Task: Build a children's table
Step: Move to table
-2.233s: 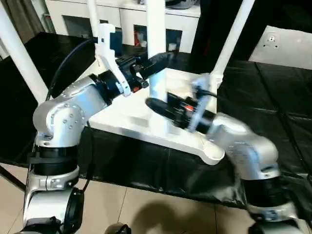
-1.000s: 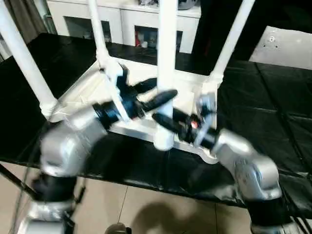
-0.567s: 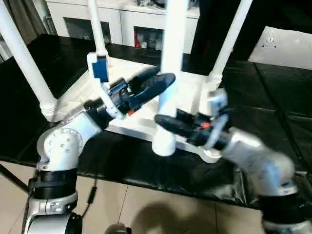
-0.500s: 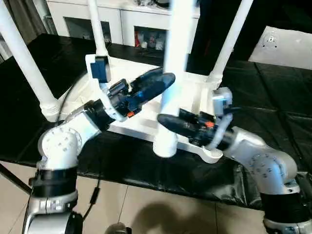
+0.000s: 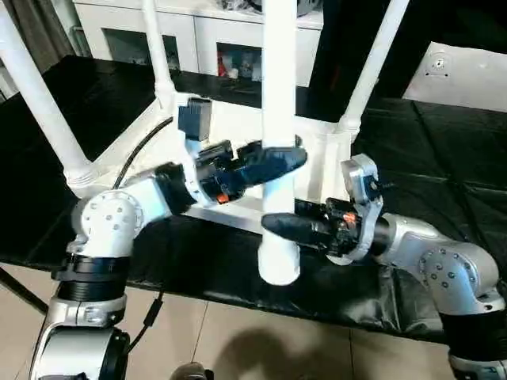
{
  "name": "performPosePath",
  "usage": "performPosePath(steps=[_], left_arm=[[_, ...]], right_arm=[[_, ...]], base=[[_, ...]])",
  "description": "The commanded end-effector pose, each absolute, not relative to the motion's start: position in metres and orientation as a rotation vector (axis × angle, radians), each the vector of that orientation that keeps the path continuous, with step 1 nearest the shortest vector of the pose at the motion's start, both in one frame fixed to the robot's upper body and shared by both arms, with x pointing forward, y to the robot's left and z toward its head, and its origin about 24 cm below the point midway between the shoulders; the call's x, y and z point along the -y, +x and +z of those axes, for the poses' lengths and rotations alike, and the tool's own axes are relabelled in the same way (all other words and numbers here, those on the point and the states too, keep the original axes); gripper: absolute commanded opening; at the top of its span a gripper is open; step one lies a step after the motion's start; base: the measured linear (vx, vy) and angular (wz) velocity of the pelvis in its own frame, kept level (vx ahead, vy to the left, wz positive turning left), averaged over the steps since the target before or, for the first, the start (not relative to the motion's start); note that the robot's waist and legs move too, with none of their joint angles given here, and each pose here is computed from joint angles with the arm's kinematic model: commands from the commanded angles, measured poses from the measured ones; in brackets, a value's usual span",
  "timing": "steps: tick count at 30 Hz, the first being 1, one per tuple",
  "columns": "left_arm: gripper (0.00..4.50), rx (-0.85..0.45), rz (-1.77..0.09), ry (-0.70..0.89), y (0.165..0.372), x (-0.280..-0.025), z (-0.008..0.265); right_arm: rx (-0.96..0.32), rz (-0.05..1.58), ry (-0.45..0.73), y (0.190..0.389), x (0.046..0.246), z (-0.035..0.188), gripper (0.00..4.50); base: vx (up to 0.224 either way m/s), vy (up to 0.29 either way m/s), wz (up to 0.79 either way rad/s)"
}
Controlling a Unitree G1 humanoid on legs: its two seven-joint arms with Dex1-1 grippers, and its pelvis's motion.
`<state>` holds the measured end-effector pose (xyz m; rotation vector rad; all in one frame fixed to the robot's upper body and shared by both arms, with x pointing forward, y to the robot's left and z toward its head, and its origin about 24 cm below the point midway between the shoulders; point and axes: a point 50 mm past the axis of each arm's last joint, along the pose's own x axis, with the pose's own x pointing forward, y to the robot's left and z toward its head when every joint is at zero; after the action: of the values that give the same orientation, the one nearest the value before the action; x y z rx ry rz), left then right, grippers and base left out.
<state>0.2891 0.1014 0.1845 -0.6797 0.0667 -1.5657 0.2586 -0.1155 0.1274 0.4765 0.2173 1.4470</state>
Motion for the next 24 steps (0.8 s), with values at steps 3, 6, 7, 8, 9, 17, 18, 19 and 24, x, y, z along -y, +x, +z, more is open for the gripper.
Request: performPosePath(steps=[3, 6, 7, 8, 9, 17, 18, 19, 24], left_arm=[[3.63, -0.027, -1.595, -0.666, 0.2904, -0.102, 0.1915], [3.36, -0.019, -1.579, -0.652, 0.2912, -0.103, 0.1902], [3.27, -0.019, -1.578, -0.649, 0.2913, -0.103, 0.1896], [3.19, -0.006, -1.566, -0.643, 0.2924, -0.1032, 0.1895], [3.11, 0.001, -1.558, -0.639, 0.2935, -0.1033, 0.1893], [2.36, 0.022, -1.533, -0.597, 0.297, -0.1032, 0.1839], [2.28, 0.022, -1.533, -0.597, 0.297, -0.1032, 0.1839], [2.2, 0.024, -1.533, -0.601, 0.2971, -0.1035, 0.1837], [1.9, 0.034, -1.535, -0.615, 0.2975, -0.1043, 0.1847]], right_arm=[[-0.219, 1.464, 0.456, 0.2617, 0.1156, 0.131, 1.89], [-0.219, 1.467, 0.452, 0.2618, 0.115, 0.1309, 1.89], [-0.218, 1.467, 0.451, 0.262, 0.1149, 0.1309, 1.89], [-0.218, 1.468, 0.45, 0.2621, 0.1146, 0.131, 1.89], [-0.217, 1.469, 0.449, 0.2624, 0.1144, 0.1312, 1.89], [-0.209, 1.468, 0.443, 0.2638, 0.1136, 0.1315, 1.89], [-0.209, 1.468, 0.443, 0.2638, 0.1136, 0.1315, 1.89], [-0.209, 1.469, 0.441, 0.264, 0.1133, 0.1316, 1.89], [-0.201, 1.465, 0.433, 0.2655, 0.1131, 0.1322, 1.89]], base=[[0.0, 0.0, 0.0], [0.0, 0.0, 0.0], [0.0, 0.0, 0.0], [0.0, 0.0, 0.0], [0.0, 0.0, 0.0], [0.0, 0.0, 0.0], [0.0, 0.0, 0.0], [0.0, 0.0, 0.0], [0.0, 0.0, 0.0]])
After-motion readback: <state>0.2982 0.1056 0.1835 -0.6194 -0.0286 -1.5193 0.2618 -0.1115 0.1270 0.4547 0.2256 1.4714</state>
